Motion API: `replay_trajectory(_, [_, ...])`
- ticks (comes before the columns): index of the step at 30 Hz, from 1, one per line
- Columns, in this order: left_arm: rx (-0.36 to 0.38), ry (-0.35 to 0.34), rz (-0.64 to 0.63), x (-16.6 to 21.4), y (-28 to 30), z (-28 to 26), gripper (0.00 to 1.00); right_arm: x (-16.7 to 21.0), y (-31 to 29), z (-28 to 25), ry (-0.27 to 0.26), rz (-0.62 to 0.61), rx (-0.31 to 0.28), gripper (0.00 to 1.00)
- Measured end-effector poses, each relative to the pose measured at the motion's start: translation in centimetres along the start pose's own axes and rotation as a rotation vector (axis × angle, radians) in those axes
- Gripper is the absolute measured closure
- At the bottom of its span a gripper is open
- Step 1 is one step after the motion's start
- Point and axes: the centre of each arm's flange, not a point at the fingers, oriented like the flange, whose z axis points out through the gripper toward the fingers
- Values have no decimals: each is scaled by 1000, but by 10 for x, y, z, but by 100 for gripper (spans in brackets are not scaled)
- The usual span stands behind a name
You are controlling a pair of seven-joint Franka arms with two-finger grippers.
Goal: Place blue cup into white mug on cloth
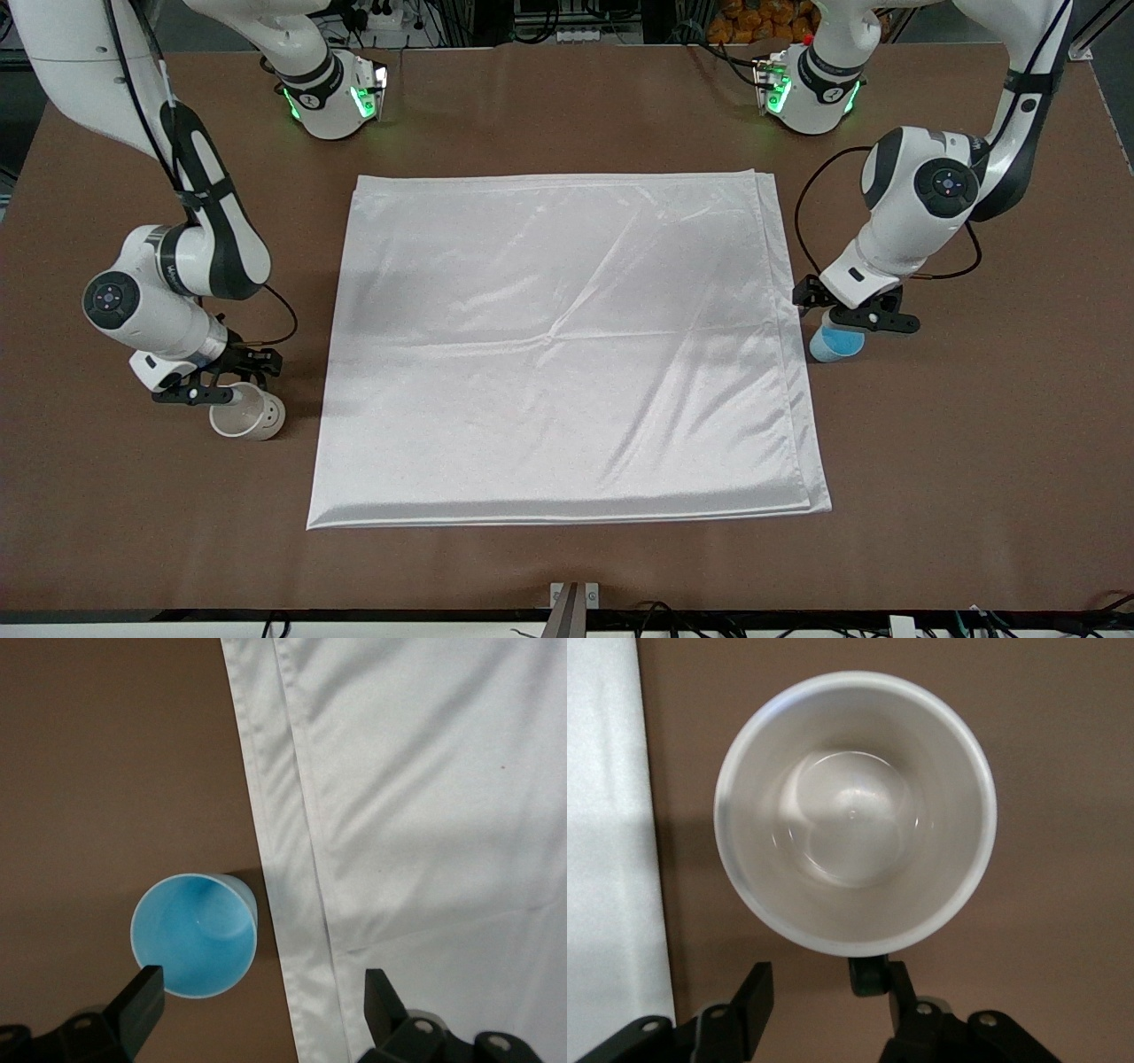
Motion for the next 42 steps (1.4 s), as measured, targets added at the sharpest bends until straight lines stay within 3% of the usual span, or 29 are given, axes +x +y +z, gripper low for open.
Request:
replay_trajectory(3, [-10,21,-2,1,0,14,0,3,1,2,1,1,-1,44])
replay_trajectory(11, [-12,36,24,1,-5,55,0,8,1,3,6,0,-2,81])
replay_trajectory(22, [-13,12,19,-2,-17,81,0,27,-19,-23,44,-30,10,81])
replay_trajectory(26, [-13,8,24,-2,-20,84,14,38,-46,-49,32,-71,27,81])
replay_trajectory(31, [-13,8,35,-1,-22,85,38,52,-87,-92,17,-118,51,81])
replay_trajectory(33, [-13,9,35,-1,-22,85,52,56,-106,-110,26,-134,62,81])
replay_trajectory(39, [-13,8,37,-1,-22,85,80,60,-167,-145,65,-149,84,81])
replay_trajectory(42, [-13,6,39,-1,-22,87,92,53,-205,-155,60,-143,89,81])
